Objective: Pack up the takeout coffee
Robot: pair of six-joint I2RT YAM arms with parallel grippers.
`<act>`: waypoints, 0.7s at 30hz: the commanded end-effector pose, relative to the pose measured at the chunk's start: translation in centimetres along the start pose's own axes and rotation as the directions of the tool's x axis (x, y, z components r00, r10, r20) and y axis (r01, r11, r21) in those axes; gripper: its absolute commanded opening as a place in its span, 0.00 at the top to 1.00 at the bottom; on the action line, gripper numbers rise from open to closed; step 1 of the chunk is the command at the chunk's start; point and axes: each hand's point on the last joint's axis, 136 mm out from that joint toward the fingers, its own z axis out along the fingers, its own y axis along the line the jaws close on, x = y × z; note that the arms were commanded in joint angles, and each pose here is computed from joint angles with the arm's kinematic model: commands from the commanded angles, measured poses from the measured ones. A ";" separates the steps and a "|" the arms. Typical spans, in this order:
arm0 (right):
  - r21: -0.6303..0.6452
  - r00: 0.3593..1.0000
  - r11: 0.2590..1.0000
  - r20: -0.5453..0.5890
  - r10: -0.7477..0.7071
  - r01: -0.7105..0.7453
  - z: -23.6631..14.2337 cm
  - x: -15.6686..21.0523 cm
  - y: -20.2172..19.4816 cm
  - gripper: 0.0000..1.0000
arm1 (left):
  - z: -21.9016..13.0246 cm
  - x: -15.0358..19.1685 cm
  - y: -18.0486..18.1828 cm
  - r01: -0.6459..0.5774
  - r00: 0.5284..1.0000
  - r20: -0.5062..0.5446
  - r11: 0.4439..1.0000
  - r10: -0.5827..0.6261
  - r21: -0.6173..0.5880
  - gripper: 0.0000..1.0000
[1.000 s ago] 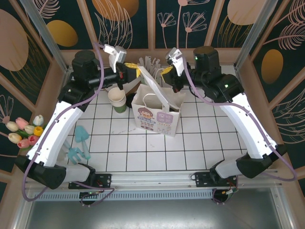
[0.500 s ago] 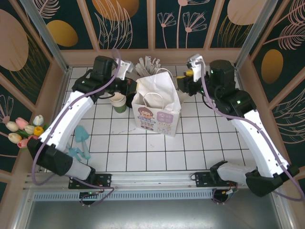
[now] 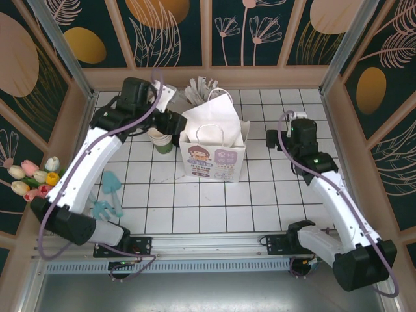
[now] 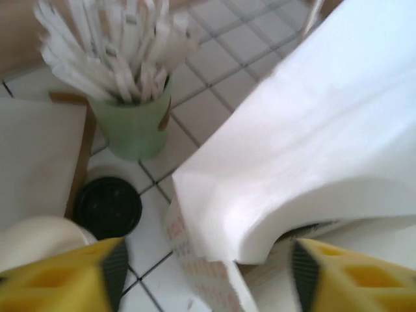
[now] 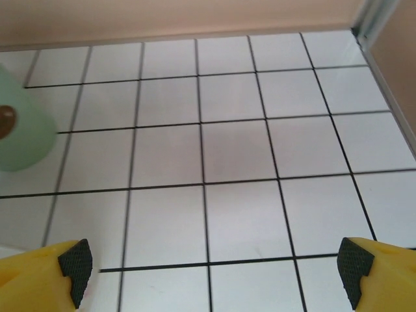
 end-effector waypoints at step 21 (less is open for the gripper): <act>-0.141 0.890 0.961 0.367 0.272 -0.236 6.9 4.2 -6.4 0.01 | -11.4 11.4 20.0 0.557 0.792 0.606 0.317 0.073 -0.767 0.01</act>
